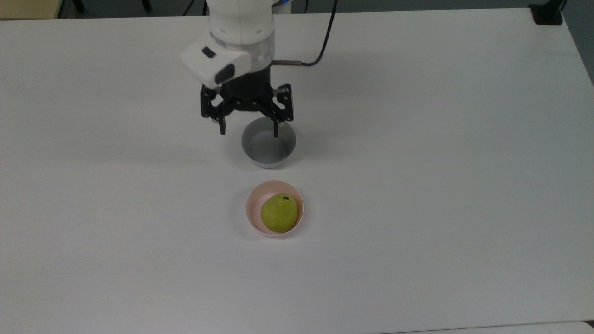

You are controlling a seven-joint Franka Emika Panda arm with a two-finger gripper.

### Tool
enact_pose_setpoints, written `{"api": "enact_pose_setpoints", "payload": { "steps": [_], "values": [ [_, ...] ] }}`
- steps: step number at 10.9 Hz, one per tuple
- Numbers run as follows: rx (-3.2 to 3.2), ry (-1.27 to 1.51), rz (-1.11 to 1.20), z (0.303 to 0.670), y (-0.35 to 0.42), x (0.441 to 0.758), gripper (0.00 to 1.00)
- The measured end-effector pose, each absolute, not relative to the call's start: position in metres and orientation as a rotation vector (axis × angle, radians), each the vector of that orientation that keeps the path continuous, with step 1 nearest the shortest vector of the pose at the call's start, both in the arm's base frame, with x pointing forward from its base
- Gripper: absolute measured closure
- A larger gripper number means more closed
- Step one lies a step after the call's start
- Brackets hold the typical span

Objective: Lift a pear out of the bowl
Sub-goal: 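Move the open gripper toward the pink bowl holding the pear, then lower the gripper into the pink bowl around the yellow-green pear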

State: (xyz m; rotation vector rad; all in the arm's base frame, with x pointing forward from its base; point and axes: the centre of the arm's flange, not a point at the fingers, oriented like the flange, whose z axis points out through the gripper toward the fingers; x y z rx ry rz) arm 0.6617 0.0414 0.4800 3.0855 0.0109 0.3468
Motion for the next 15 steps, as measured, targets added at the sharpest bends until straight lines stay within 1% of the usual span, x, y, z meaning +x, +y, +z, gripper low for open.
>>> {"api": "enact_pose_setpoints", "payload": {
  "steps": [4, 6, 9, 13, 15],
  "values": [
    [3.084, 0.071, 0.421, 0.433, 0.068, 0.693, 0.0],
    [3.078, 0.092, 0.492, 0.407, 0.077, 0.71, 0.0],
    [3.071, 0.105, 0.544, 0.375, 0.081, 0.722, 0.0],
    [3.07, 0.11, 0.549, 0.355, 0.082, 0.726, 0.0],
    [3.068, 0.113, 0.573, 0.351, 0.083, 0.728, 0.02]
  ]
}}
